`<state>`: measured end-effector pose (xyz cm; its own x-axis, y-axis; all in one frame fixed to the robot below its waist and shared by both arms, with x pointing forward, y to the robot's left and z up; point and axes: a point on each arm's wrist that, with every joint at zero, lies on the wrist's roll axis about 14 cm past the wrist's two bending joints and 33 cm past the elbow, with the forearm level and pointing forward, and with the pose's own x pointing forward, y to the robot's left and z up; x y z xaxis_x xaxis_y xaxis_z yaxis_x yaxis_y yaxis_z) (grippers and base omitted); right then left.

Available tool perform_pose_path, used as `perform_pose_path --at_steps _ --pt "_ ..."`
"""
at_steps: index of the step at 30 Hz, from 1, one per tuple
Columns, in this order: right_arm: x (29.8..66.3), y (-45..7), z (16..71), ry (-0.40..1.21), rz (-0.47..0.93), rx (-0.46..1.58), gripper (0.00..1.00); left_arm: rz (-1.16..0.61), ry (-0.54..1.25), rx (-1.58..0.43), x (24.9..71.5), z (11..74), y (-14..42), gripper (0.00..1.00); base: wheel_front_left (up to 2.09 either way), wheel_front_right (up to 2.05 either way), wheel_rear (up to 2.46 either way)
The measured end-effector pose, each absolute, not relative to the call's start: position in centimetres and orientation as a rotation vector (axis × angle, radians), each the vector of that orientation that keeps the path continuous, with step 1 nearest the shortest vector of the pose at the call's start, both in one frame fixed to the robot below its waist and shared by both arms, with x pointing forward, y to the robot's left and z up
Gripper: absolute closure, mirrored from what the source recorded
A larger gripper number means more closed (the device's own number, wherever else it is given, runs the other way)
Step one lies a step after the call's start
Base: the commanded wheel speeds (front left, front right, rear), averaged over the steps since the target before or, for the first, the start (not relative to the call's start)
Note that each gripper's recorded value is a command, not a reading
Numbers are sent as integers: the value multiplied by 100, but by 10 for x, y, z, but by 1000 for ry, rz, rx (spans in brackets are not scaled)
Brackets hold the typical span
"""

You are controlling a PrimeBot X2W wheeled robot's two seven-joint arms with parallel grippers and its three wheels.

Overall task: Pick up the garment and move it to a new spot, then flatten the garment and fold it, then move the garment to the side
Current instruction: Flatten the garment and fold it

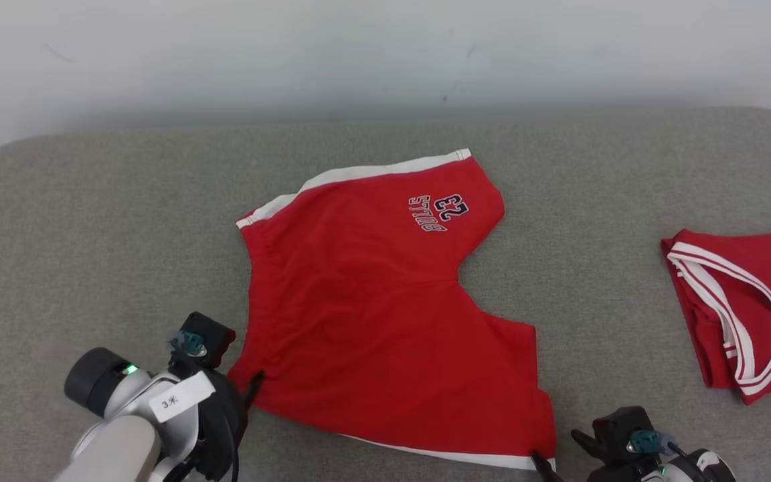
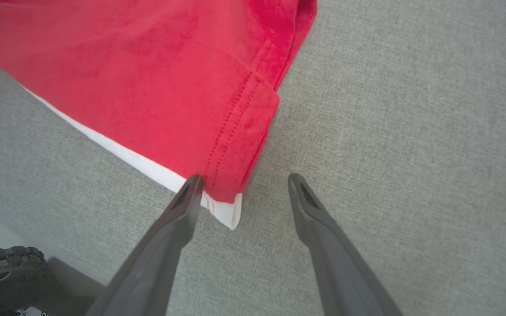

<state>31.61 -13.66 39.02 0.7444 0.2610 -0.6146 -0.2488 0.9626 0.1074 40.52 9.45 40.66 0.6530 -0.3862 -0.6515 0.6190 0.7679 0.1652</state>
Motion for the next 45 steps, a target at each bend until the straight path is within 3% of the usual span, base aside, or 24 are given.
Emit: perform_pose_path --at_steps 3,5,6,7,10,12,13,15,17,19,20,21,22,23,24,26,36,45 --pt "320 -134 386 698 290 16 0 -595 682 353 403 393 90 3 0 0 0" --pt "321 -132 383 714 301 16 0 -594 716 339 400 383 91 20 0 0 0" --pt "321 -132 383 714 301 16 0 -594 716 339 400 383 91 20 0 0 0" --pt "322 -130 381 723 307 16 0 -594 727 333 400 381 90 30 0 0 0" --pt "319 -124 378 746 329 19 0 -590 739 319 401 378 90 37 0 0 0" --pt "318 -122 376 758 334 18 0 -587 748 301 399 377 91 29 0 0 0" --pt "316 -122 375 769 335 21 0 -585 754 289 399 376 91 16 0 0 0" --pt "315 -122 373 781 339 30 0 -589 752 286 398 376 90 2 0 0 0" --pt "313 -121 373 790 341 34 0 -591 752 273 398 377 88 0 0 0 0" --pt "311 -120 371 802 345 39 0 -588 753 271 399 378 88 11 0 0 0" --pt "310 -120 371 805 347 39 21 -585 756 264 399 377 89 22 0 0 0" --pt "309 -119 371 810 348 37 60 -582 761 258 399 376 89 37 0 0 0" --pt "309 -120 371 815 349 36 67 -580 766 249 398 375 90 49 0 0 0" --pt "309 -119 371 818 350 39 96 -578 770 237 398 375 90 54 0 0 0" --pt "308 -118 370 823 354 42 100 -576 772 230 398 374 90 65 0 0 0" --pt "306 -114 370 832 371 40 100 -571 780 222 397 372 91 100 0 0 0" --pt "309 -117 378 821 359 100 100 -556 782 139 398 375 90 100 0 0 0" --pt "275 -121 372 914 382 142 100 -575 794 127 381 372 88 100 0 0 0"
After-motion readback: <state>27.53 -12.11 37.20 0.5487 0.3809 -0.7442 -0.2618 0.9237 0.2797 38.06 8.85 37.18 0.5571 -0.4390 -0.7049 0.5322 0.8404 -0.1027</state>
